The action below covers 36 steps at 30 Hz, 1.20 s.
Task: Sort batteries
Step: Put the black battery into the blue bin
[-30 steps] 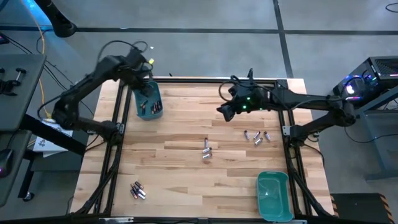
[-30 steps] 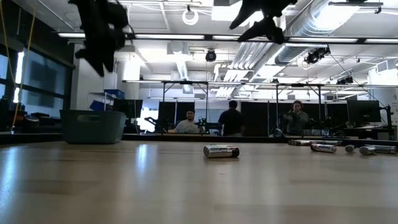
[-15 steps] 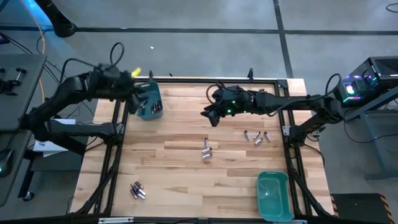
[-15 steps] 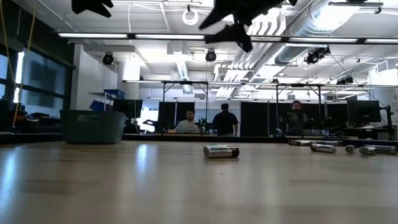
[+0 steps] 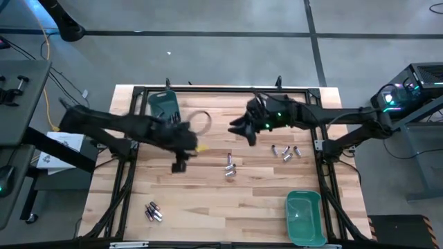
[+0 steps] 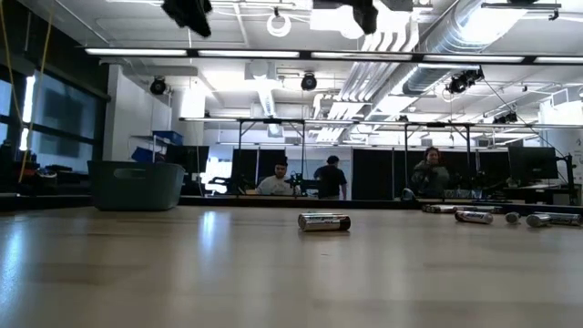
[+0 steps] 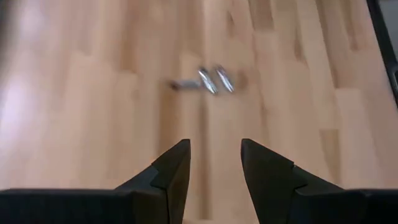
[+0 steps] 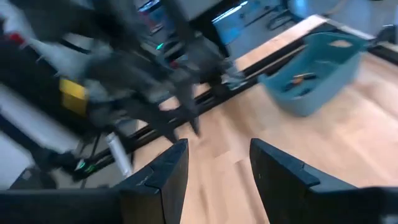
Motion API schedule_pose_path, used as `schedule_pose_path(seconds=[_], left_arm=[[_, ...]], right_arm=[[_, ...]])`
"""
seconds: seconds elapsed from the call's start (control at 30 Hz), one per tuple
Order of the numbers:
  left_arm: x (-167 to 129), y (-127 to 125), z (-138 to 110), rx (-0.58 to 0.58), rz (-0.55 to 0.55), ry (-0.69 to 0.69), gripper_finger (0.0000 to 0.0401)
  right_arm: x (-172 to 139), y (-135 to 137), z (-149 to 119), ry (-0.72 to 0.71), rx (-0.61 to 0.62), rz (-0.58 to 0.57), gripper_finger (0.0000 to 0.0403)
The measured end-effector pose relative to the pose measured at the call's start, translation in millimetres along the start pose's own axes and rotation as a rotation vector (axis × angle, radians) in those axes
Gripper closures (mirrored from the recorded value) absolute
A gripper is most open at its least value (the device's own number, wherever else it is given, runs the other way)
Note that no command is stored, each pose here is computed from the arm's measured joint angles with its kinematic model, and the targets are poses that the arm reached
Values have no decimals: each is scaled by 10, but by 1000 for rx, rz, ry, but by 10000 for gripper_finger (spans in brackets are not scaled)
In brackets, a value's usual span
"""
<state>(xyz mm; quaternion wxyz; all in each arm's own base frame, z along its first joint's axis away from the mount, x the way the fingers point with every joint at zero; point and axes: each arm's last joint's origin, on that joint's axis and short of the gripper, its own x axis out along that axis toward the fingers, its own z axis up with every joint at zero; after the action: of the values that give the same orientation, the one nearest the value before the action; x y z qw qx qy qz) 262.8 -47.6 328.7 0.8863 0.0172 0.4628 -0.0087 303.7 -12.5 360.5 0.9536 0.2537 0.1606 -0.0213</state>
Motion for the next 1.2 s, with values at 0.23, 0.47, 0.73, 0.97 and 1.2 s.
schedule_pose_path(seconds=[0.23,0.47,0.73,0.97,1.2], left_arm=[[440,-378,-63,-200,-483,330,268],[329,-868,-476,-139,-547,471,268],[255,-955,-1199,-456,-539,314,268],[386,-919,-1677,-272,-562,318,268],[536,-982,-1768,48,-660,287,268]], right_arm=[[-76,382,-248,81,-60,48,238],[-129,696,-509,89,-131,-22,238],[-182,836,-617,44,-163,-100,238],[-173,809,-597,39,-173,-110,238],[-146,719,-537,35,-143,-127,238]])
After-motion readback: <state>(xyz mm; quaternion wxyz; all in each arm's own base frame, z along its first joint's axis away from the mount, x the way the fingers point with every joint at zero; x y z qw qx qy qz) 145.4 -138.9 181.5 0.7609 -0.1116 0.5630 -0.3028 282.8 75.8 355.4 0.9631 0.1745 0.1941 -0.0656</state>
